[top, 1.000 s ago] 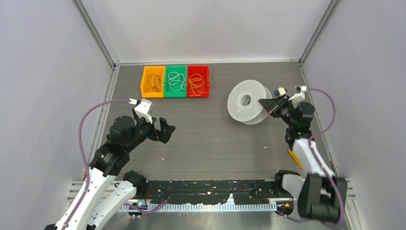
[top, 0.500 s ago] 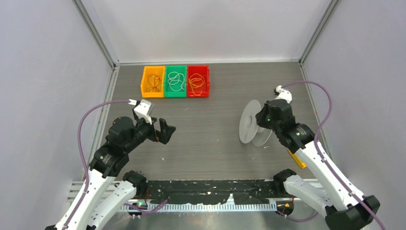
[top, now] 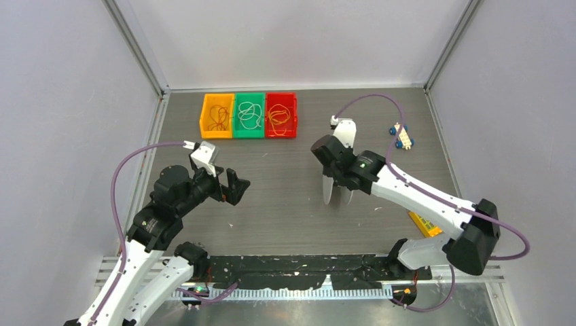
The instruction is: Wrap the cables
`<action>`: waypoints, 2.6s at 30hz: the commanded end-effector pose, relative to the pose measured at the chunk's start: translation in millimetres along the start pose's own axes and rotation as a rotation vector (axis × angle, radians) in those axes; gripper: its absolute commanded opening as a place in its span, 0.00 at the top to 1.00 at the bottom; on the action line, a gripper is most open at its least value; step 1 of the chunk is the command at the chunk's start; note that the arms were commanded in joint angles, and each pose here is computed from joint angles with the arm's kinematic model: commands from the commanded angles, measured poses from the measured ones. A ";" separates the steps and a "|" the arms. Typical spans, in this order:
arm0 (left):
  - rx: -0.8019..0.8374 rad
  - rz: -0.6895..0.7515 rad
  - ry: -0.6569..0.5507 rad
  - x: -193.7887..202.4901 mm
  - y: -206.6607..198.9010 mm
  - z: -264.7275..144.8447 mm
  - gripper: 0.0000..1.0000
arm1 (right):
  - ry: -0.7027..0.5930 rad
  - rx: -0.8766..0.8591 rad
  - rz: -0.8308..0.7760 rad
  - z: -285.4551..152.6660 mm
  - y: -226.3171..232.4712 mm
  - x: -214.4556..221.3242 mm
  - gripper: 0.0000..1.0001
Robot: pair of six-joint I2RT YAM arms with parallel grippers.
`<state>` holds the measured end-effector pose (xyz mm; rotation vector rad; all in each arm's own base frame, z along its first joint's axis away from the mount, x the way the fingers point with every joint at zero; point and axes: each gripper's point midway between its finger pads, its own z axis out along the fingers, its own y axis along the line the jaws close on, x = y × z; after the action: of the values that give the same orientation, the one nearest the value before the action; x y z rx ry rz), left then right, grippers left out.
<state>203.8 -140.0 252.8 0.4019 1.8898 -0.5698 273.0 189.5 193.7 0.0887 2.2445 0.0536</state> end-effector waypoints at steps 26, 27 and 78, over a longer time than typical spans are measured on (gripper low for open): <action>-0.011 0.015 0.010 -10.5 0.8 7.6 0.00 | -0.212 -0.160 0.053 -58.9 11.5 -65.0 0.53; -0.028 0.013 0.035 -11.1 3.0 9.1 0.01 | -0.209 -0.147 0.036 -59.9 5.7 -62.6 0.53; -0.446 -0.551 0.161 7.6 102.2 350.1 0.55 | -0.160 -0.137 -0.099 -21.0 -42.1 29.2 0.58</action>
<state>503.0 -243.4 89.2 -0.3835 2.3123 -0.3982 229.4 146.0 169.2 -0.1193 2.1238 0.1117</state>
